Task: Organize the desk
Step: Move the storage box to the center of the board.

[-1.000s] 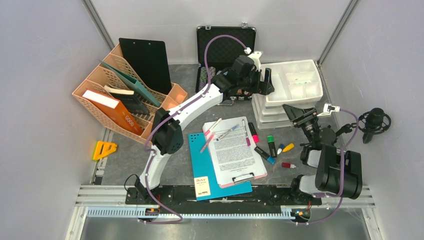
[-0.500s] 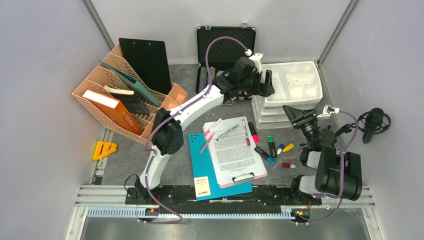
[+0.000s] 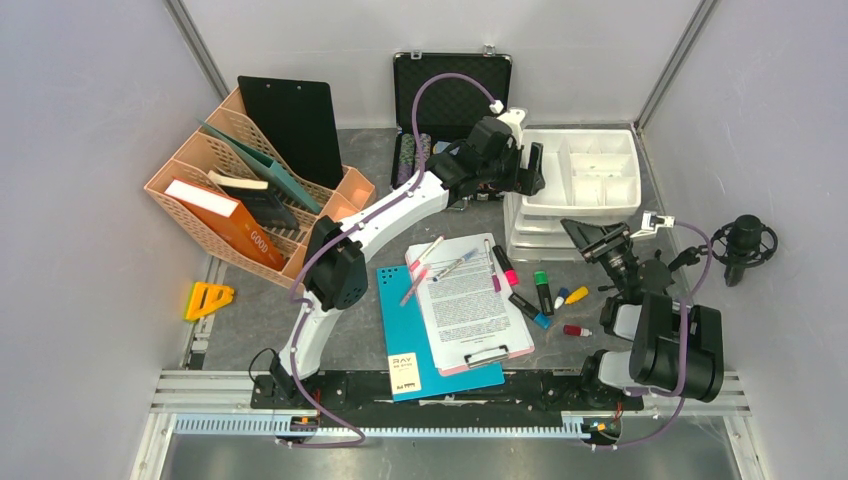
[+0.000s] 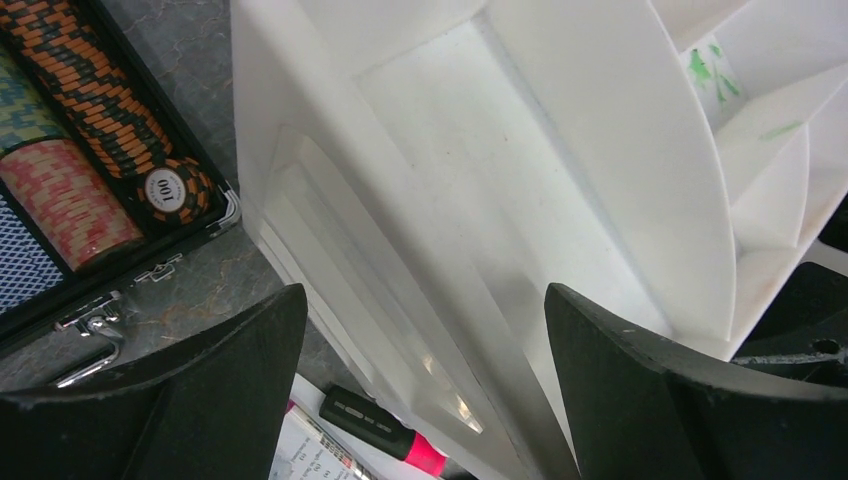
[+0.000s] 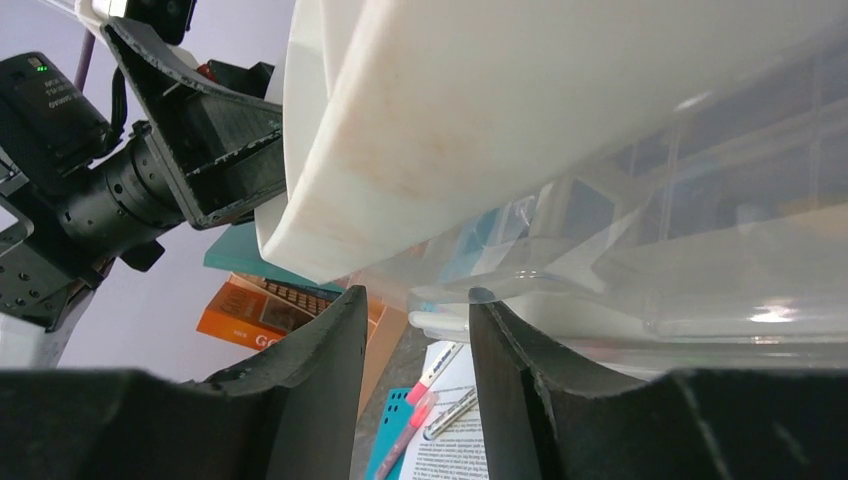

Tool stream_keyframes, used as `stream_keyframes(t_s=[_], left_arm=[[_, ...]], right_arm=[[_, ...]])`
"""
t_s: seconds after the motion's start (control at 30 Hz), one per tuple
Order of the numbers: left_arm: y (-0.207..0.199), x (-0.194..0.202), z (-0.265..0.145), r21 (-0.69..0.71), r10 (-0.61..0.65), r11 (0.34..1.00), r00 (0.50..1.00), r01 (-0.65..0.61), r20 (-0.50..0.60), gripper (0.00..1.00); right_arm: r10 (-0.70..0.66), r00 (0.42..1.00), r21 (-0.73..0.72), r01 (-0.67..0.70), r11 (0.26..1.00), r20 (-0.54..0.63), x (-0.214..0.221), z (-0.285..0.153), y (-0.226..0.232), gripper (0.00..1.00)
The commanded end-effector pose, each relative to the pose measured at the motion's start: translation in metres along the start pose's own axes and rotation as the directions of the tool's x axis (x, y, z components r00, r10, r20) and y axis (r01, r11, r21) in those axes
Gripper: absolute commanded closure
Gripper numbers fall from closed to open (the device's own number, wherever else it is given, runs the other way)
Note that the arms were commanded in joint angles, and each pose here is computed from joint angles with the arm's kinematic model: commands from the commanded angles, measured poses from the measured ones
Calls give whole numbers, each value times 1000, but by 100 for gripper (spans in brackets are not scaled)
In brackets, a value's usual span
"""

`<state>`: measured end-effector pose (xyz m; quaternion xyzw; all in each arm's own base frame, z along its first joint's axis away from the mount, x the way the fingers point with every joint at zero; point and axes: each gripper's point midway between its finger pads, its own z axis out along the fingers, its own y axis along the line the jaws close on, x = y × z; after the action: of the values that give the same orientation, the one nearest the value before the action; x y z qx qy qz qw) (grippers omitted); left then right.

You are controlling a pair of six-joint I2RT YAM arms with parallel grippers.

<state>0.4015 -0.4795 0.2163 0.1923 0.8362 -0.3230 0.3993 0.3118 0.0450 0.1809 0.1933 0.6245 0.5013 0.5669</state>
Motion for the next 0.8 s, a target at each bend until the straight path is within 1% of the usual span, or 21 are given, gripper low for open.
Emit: stream_keyframes(t_s=[0.0, 0.17, 0.53, 0.7, 0.77], left_arm=[[32, 4, 2, -123, 83, 989, 996, -84, -16, 6], [33, 5, 3, -136, 85, 987, 996, -87, -16, 6], [29, 11, 10, -165, 93, 982, 995, -96, -27, 4], [30, 8, 8, -173, 92, 980, 996, -94, -20, 3], [30, 6, 8, -173, 88, 981, 996, -89, -17, 3]], right_arm=[[-112, 994, -126, 111, 986, -1, -6, 1, 27, 53], [-122, 992, -177, 115, 977, -29, -1, 0, 34, 54], [-155, 985, -229, 136, 964, -69, 10, -5, 38, 56], [-237, 968, -271, 209, 940, -76, 11, -6, 47, 57], [-257, 963, -234, 231, 944, -83, 12, -6, 39, 54]])
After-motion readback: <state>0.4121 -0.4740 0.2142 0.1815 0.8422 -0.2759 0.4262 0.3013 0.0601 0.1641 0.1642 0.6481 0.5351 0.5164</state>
